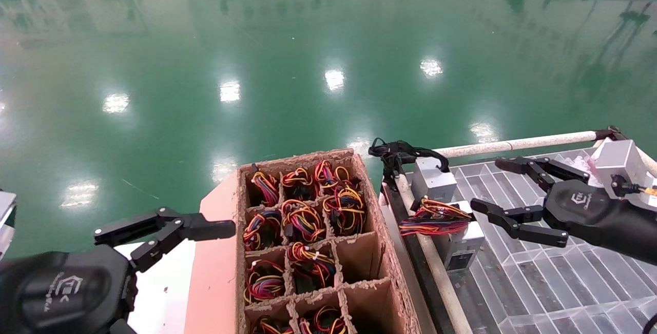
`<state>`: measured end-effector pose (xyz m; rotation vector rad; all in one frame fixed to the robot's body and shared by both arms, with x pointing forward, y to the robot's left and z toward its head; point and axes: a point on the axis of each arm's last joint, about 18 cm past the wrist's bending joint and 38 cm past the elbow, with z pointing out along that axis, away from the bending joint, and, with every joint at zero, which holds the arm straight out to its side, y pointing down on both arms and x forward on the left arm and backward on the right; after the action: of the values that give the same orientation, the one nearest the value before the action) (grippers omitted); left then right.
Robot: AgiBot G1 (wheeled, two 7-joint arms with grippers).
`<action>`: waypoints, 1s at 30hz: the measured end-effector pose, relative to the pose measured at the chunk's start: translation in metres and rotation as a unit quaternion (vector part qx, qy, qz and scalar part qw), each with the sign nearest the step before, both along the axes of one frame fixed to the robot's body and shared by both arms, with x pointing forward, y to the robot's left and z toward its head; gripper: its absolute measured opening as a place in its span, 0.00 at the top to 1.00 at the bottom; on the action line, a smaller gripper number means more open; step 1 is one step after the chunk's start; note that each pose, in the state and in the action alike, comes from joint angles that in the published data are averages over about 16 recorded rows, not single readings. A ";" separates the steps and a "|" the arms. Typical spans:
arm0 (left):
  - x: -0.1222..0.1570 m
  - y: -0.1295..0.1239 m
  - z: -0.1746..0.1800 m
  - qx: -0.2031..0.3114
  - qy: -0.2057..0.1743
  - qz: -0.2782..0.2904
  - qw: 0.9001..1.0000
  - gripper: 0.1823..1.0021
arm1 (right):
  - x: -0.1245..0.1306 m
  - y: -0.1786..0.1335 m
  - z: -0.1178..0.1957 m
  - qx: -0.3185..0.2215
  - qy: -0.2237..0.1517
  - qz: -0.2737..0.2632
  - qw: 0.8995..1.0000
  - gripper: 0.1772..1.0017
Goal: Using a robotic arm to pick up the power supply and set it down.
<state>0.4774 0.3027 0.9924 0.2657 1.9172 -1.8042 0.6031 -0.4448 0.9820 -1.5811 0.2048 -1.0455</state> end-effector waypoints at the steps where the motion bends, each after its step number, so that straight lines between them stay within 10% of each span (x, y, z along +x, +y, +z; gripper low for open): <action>1: 0.000 0.000 0.000 0.000 0.000 0.000 1.000 0.00 | -0.001 0.001 0.001 0.000 -0.001 0.003 1.000 0.21; 30: 0.000 0.000 0.000 0.000 0.000 0.000 1.000 0.00 | -0.043 0.059 0.020 -0.007 -0.013 0.115 0.993 0.00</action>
<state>0.4774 0.3027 0.9924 0.2657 1.9172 -1.8042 0.5604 -0.3863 1.0018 -1.5614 -0.0025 -0.8882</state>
